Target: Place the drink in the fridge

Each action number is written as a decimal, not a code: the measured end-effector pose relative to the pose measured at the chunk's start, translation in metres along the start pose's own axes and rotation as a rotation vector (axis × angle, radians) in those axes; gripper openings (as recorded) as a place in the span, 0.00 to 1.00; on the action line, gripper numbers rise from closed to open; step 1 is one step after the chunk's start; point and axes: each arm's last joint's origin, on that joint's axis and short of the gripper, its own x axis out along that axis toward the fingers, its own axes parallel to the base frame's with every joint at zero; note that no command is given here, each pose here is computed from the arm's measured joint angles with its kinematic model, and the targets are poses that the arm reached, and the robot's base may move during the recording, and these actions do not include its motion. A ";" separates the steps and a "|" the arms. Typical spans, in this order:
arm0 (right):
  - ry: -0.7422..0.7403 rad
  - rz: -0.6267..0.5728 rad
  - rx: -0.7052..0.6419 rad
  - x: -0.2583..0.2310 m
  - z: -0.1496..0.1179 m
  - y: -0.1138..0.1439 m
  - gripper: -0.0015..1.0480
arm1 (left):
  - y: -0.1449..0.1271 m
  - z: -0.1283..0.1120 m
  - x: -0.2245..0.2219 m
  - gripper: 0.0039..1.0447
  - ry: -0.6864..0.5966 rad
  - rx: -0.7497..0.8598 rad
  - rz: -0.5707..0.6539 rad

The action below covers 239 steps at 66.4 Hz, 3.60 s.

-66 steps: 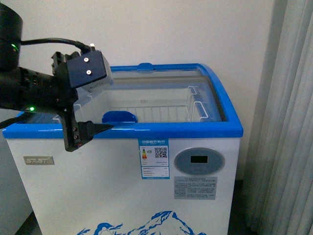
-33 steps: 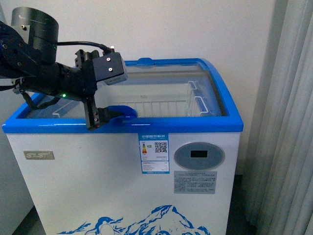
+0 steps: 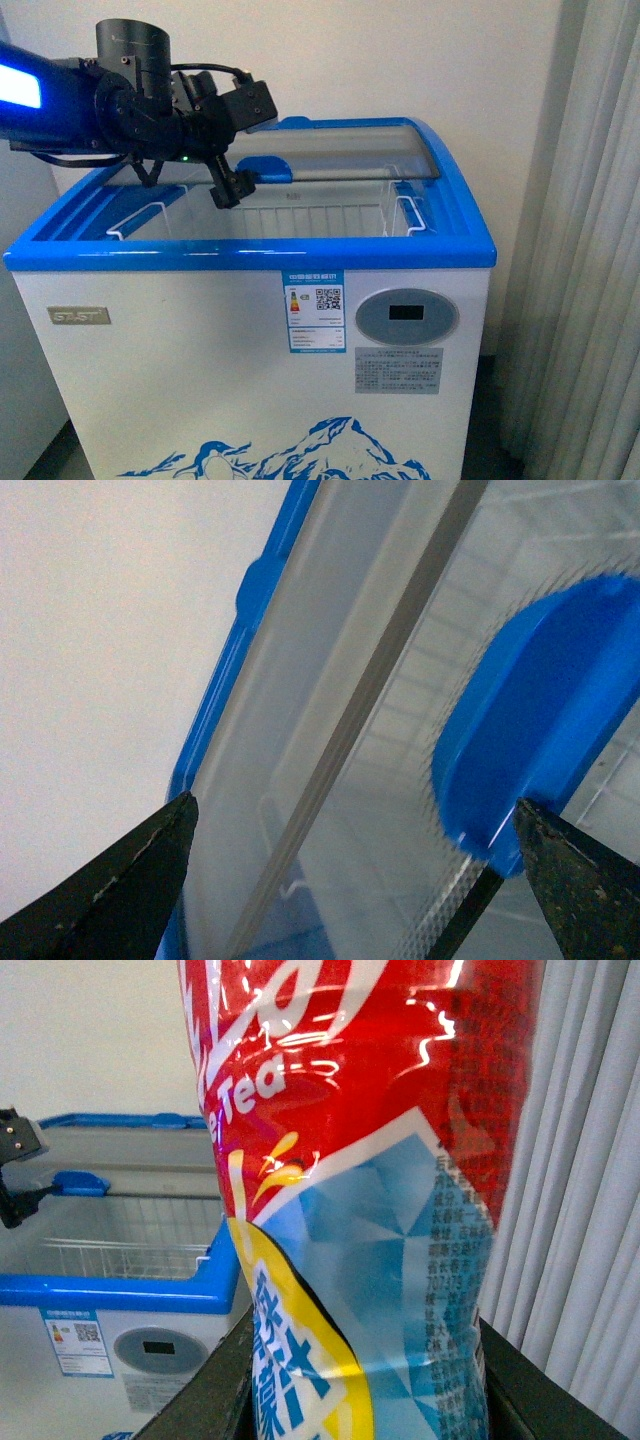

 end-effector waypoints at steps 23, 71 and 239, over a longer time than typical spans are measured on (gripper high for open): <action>0.000 0.004 -0.002 0.000 0.000 0.000 0.36 | 0.009 0.002 0.008 0.93 0.087 -0.268 0.218; 0.373 0.225 -0.155 0.015 0.011 -0.001 0.36 | -0.087 0.000 -0.388 0.43 0.033 -1.101 0.379; 0.173 0.095 0.029 -0.012 -0.061 0.004 0.14 | -0.153 0.005 -0.488 0.02 0.048 -1.094 0.364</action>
